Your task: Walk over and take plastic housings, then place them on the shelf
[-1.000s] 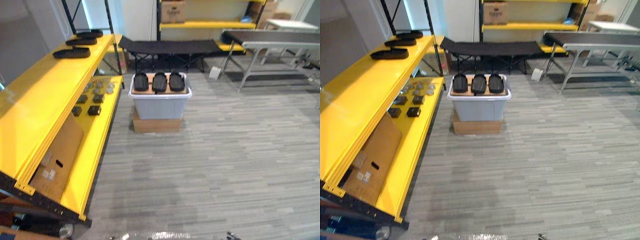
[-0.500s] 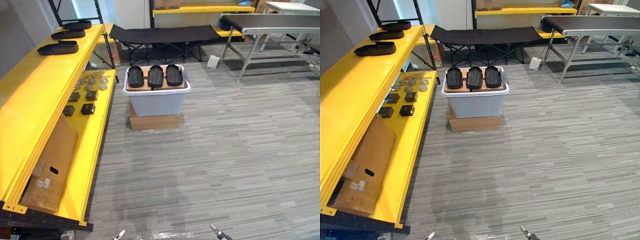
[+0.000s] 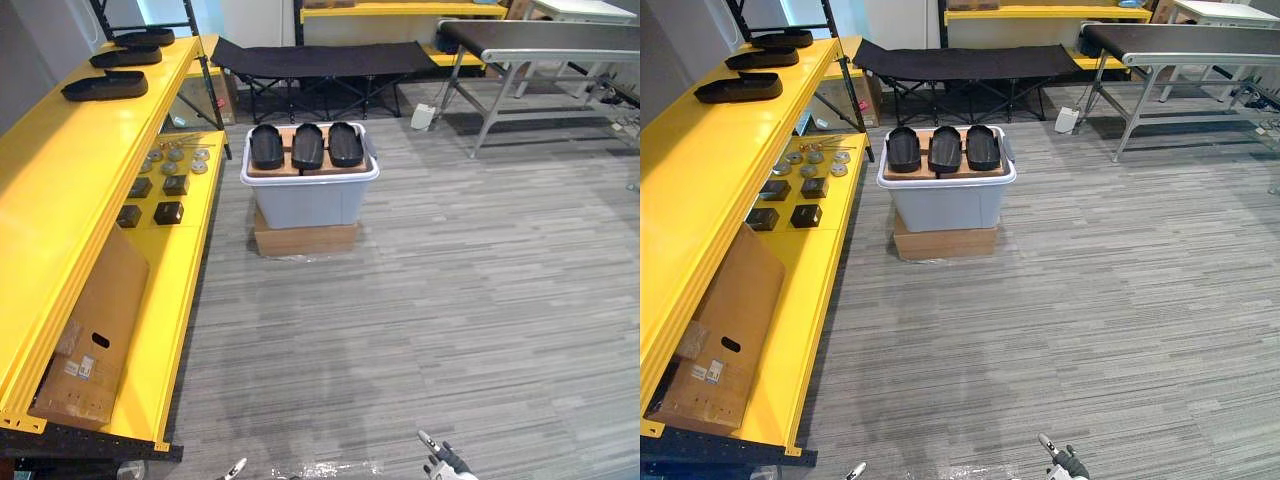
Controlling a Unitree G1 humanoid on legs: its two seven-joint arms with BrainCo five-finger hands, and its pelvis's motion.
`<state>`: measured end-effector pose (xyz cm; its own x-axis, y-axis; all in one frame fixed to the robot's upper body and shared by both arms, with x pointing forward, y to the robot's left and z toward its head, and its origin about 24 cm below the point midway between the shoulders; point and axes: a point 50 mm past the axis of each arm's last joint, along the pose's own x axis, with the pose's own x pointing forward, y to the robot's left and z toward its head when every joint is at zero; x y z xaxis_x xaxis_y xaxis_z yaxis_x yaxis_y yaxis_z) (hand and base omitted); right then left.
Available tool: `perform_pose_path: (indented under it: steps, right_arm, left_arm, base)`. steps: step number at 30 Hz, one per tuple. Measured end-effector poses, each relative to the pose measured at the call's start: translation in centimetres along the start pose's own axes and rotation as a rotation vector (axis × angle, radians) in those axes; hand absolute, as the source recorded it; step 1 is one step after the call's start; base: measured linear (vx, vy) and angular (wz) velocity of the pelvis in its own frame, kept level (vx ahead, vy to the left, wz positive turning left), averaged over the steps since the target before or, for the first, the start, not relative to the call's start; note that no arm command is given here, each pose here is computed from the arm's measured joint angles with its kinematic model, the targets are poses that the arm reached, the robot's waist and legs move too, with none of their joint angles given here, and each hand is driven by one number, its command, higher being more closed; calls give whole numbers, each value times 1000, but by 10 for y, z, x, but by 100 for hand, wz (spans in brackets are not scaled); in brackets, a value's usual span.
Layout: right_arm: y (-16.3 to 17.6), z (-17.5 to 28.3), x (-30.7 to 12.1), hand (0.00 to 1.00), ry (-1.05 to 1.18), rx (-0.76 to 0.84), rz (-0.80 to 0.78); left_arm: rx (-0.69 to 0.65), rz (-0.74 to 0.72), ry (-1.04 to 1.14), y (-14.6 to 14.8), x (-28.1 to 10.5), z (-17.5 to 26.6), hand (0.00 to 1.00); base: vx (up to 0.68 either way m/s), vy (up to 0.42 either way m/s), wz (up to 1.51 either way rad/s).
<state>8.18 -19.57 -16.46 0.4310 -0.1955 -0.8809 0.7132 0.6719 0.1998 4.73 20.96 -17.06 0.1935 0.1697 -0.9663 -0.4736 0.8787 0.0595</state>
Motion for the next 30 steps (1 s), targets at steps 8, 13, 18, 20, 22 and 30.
perform_pose_path:
  steps: [8, 13, 18, 20, 22, 30]
  right_arm:
    - [-6, -6, -2, 0, 19, 17, 10]
    - [0, -4, -1, 0, 43, 17, 67]
    - [4, 15, 1, 0, -26, 72, 94]
    - [7, 10, 0, 0, -12, 73, 101]
    - [7, 4, -1, 0, 1, 68, 106]
    - [-44, -34, -19, 0, 136, 78, -42]
  left_arm:
    - [-4, 5, -29, -1, 0, 1, 0]
    - [0, -49, -23, -3, 0, 6, 0]
    - [151, -111, -94, -18, 1, 40, 0]
    - [157, -105, -94, -18, 1, 45, 0]
    - [160, -103, -84, -20, 1, 49, 0]
    - [-99, -42, 2, -13, 2, 26, 0]
  base:
    - [-58, -5, 0]
    - [-11, 7, 14]
    - [76, 59, 39]
    - [128, 11, 3]
    - [217, -40, -4]
    - [334, -274, 7]
